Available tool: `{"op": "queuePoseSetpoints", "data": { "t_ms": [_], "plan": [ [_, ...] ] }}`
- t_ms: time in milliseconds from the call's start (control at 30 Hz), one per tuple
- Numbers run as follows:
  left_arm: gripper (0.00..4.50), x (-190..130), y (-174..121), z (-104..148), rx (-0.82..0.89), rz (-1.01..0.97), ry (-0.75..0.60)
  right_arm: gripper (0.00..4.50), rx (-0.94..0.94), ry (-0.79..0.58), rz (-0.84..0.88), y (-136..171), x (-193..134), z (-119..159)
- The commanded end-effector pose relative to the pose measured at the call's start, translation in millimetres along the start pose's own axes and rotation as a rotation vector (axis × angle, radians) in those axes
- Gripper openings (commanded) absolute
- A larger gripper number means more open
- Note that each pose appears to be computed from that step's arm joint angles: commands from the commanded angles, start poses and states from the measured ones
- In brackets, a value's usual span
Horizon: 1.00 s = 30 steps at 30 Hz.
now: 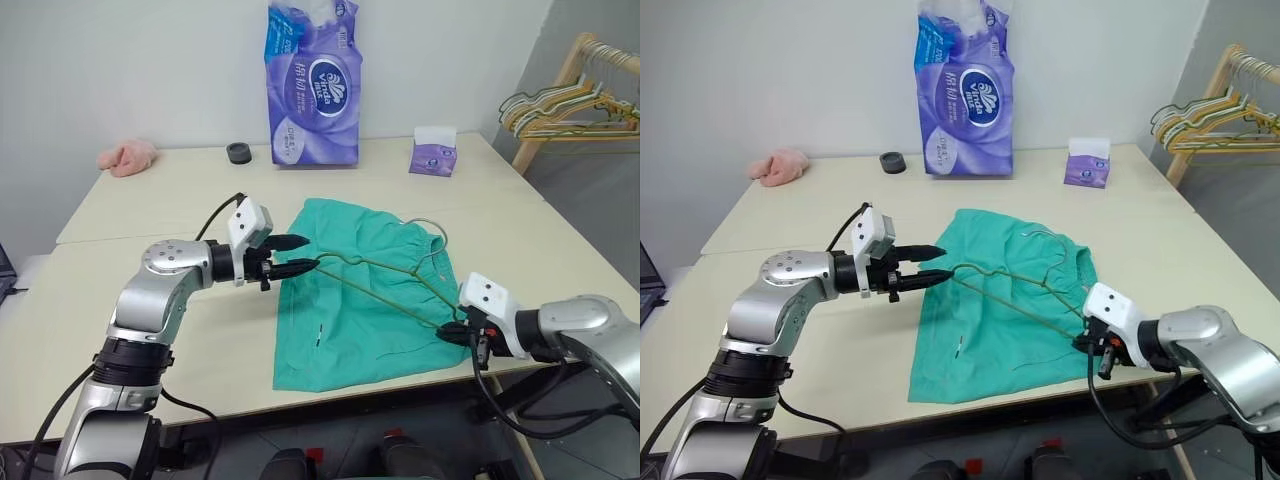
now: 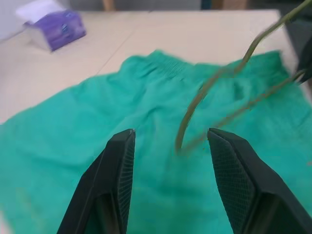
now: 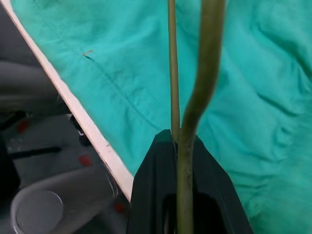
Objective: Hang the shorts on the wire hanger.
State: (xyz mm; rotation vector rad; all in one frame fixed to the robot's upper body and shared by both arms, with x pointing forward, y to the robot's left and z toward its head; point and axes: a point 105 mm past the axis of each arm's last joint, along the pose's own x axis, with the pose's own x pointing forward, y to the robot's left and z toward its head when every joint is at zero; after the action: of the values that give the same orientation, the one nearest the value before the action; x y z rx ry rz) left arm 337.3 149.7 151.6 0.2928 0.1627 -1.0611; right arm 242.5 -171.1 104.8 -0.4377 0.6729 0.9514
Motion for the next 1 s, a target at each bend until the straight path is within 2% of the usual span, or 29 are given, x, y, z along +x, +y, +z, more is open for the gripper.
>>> {"op": "queuePoseSetpoints", "data": {
  "t_ms": [33, 267, 567, 767, 1000],
  "plan": [
    [2.47, -9, 9, 6, 0.030, 0.027, -0.009, 0.00, 0.061, -0.044, -0.103, -16, -18, 3],
    [2.47, -17, -35, -8, -0.055, -0.241, 0.072, 0.00, 0.306, 0.018, -0.290, -55, -50, -44],
    [2.47, -10, -32, -4, -0.029, -0.229, 0.056, 0.00, 0.422, 0.121, -0.344, -69, -57, -88],
    [2.47, -7, -34, -1, -0.016, -0.233, 0.041, 0.00, 0.461, 0.163, -0.319, -61, -59, -106],
    [2.47, -5, -31, 8, -0.001, -0.224, 0.005, 0.00, 0.447, 0.158, -0.262, -58, -49, -101]
  ]
}}
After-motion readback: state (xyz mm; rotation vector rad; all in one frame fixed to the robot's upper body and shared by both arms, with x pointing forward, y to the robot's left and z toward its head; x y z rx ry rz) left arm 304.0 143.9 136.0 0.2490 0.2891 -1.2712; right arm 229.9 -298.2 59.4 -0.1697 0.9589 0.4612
